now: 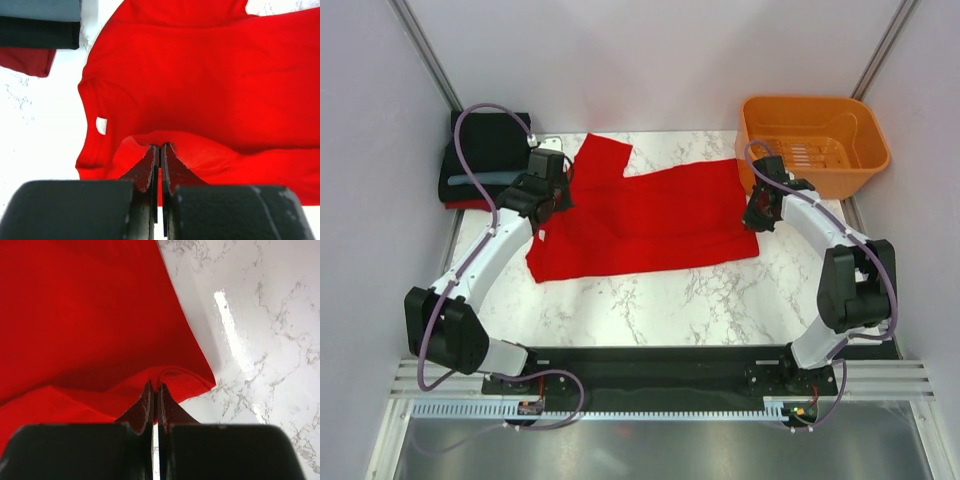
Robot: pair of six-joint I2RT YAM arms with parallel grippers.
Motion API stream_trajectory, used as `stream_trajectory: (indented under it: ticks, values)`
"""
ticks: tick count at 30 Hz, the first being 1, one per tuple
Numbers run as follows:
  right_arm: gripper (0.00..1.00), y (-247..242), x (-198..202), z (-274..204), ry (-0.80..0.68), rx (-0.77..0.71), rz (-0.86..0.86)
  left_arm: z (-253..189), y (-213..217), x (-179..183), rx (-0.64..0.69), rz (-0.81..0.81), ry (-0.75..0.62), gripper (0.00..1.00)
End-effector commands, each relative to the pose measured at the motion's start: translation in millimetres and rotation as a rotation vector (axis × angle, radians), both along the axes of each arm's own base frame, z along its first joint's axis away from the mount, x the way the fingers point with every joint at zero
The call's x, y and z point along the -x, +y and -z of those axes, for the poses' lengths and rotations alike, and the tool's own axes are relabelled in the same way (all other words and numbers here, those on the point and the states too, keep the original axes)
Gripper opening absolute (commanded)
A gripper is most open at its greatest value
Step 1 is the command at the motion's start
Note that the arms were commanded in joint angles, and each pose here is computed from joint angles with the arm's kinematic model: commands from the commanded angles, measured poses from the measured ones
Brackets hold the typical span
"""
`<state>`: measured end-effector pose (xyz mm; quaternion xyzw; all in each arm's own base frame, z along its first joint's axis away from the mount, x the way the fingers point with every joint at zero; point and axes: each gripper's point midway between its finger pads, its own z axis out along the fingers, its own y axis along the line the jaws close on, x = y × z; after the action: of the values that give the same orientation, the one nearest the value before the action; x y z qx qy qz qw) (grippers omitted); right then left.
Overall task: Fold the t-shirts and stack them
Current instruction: Fold the tshirt
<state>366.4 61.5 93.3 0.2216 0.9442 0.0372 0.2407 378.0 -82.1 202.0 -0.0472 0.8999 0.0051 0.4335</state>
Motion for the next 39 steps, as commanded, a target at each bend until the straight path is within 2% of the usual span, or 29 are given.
stream_trajectory:
  ticks: [1, 8, 13, 14, 15, 16, 17, 18, 19, 25, 26, 27, 28, 32, 33, 34, 36, 39]
  values:
    - [0.00, -6.3, -23.8, -7.3, -0.046, 0.019, 0.001, -17.1, 2.2, -29.8, -0.035, 0.036, -0.061, 0.02]
    - [0.00, -11.8, -39.7, 13.1, -0.009, 0.021, 0.012, 7.0, 6.6, -59.4, -0.055, 0.040, -0.001, 0.02]
    - [0.01, -13.1, -66.0, 8.8, -0.023, 0.002, 0.006, 23.6, 17.5, -78.0, -0.070, 0.006, 0.065, 0.02]
    - [0.14, -14.2, -66.4, 9.5, -0.008, 0.003, -0.005, 26.3, 25.3, -79.1, -0.066, -0.024, 0.088, 0.06]
    - [0.26, -12.1, -68.1, 12.8, 0.008, -0.010, -0.017, 36.5, 26.5, -71.7, -0.028, -0.036, 0.159, 0.33]
    - [0.43, -14.9, -69.3, 9.4, 0.009, -0.007, -0.017, 38.4, 23.5, -70.4, 0.022, -0.020, 0.195, 0.49]
    - [0.60, -21.1, -71.0, 3.5, 0.005, -0.001, -0.006, 32.2, 14.9, -74.1, 0.087, 0.013, 0.203, 0.61]
    - [0.82, -24.9, -66.9, -5.4, -0.003, 0.004, -0.005, 29.6, 17.1, -72.6, 0.105, 0.005, 0.207, 0.69]
    - [0.92, -32.4, -60.3, -15.4, -0.022, 0.013, 0.012, 18.5, 15.7, -65.1, 0.119, 0.013, 0.192, 0.81]
    - [0.93, -33.3, -17.5, -26.5, -0.045, -0.015, 0.031, -8.1, 16.6, -22.3, 0.169, 0.008, 0.138, 0.84]
    - [0.93, -32.9, -2.6, -13.5, -0.014, -0.019, 0.030, 6.1, 18.4, -9.1, 0.169, -0.001, 0.169, 0.84]
    - [0.93, -33.1, 4.5, -20.3, -0.041, -0.025, 0.033, -5.4, 19.8, 2.7, 0.184, -0.009, 0.132, 0.84]
    - [0.92, -31.5, 12.1, -16.7, -0.038, -0.035, 0.036, 14.0, 22.4, 18.2, 0.183, -0.024, 0.171, 0.84]
    - [0.85, -17.6, 48.0, 17.7, -0.004, -0.114, 0.005, 32.0, 22.2, 59.0, 0.256, -0.058, 0.138, 0.84]
    - [0.84, -9.9, 46.9, 20.7, -0.017, -0.153, -0.020, 33.5, 20.9, 60.9, 0.293, -0.079, 0.109, 0.84]
    - [0.83, -7.8, 49.6, 25.6, -0.007, -0.165, -0.027, 44.2, 23.2, 77.8, 0.313, -0.104, 0.105, 0.83]
    - [0.84, -3.9, 53.2, 36.4, 0.008, -0.181, -0.046, 42.8, 21.1, 79.7, 0.391, -0.143, 0.015, 0.83]
    - [0.84, -5.9, 49.7, 43.7, 0.001, -0.174, -0.045, 58.1, 19.6, 97.7, 0.472, -0.173, -0.042, 0.84]
